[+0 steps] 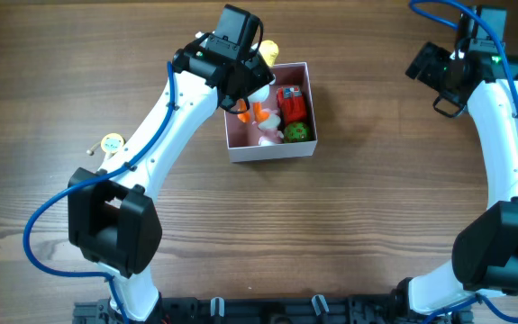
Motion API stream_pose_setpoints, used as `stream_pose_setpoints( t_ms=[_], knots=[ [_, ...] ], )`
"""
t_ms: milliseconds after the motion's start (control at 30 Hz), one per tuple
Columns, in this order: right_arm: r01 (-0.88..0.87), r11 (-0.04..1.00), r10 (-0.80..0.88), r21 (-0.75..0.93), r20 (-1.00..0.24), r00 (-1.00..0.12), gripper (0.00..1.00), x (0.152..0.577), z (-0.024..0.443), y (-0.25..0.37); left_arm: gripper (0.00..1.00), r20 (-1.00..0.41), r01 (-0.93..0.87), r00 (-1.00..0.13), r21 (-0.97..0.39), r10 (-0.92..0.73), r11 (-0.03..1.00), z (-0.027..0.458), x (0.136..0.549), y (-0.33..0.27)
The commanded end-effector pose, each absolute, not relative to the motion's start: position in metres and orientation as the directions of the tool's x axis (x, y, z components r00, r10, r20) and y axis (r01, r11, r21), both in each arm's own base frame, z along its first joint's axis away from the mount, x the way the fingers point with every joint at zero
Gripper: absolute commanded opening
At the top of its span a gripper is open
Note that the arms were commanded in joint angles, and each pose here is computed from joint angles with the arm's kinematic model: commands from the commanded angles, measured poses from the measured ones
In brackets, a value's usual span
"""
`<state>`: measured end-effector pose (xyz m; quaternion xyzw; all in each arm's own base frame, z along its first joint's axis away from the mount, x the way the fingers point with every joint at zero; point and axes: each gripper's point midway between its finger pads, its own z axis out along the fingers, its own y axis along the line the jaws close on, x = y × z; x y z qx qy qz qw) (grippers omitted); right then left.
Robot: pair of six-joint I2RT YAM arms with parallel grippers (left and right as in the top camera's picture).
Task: Pack container
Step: 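Open the left gripper to release the duck into the box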
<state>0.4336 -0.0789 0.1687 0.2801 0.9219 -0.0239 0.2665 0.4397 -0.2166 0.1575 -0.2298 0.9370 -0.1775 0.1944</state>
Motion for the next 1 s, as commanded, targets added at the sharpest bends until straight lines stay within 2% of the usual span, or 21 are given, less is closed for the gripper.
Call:
stream_pose_setpoints(
  t_ms=[0, 167, 467, 567, 600, 833, 967],
  knots=[
    [0.526, 0.843, 0.505, 0.109, -0.495, -0.707, 1.0, 0.435, 0.164, -0.077, 0.72, -0.29, -0.398, -0.794, -0.415, -0.533, 0.818, 0.158, 0.447, -0.204],
    [0.526, 0.843, 0.505, 0.109, -0.495, -0.707, 1.0, 0.435, 0.164, -0.077, 0.75, -0.282, -0.423, -0.785, -0.405, -0.551, 0.81, 0.156, 0.449, -0.192],
    [0.526, 0.843, 0.505, 0.109, -0.495, -0.707, 1.0, 0.435, 0.164, -0.077, 0.86, -0.277, -0.428, -0.786, -0.399, -0.552, 0.811, 0.155, 0.448, -0.19],
    [0.526, 0.844, 0.505, 0.109, -0.495, -0.707, 1.0, 0.435, 0.164, -0.077, 0.99, -0.279, -0.428, -0.785, -0.401, -0.553, 0.81, 0.155, 0.448, -0.19],
    [0.526, 0.844, 0.505, 0.109, -0.495, -0.707, 1.0, 0.435, 0.164, -0.077, 1.0, -0.283, -0.425, -0.783, -0.406, -0.553, 0.809, 0.156, 0.45, -0.191],
    [0.526, 0.844, 0.505, 0.109, -0.495, -0.707, 1.0, 0.435, 0.164, -0.077, 1.0, -0.311, -0.391, -0.789, -0.41, -0.53, 0.824, 0.159, 0.455, -0.189],
    [0.526, 0.844, 0.505, 0.109, -0.495, -0.707, 1.0, 0.435, 0.164, -0.077, 1.0, -0.303, -0.415, -0.79, -0.375, -0.532, 0.829, 0.157, 0.454, -0.166]
  ],
)
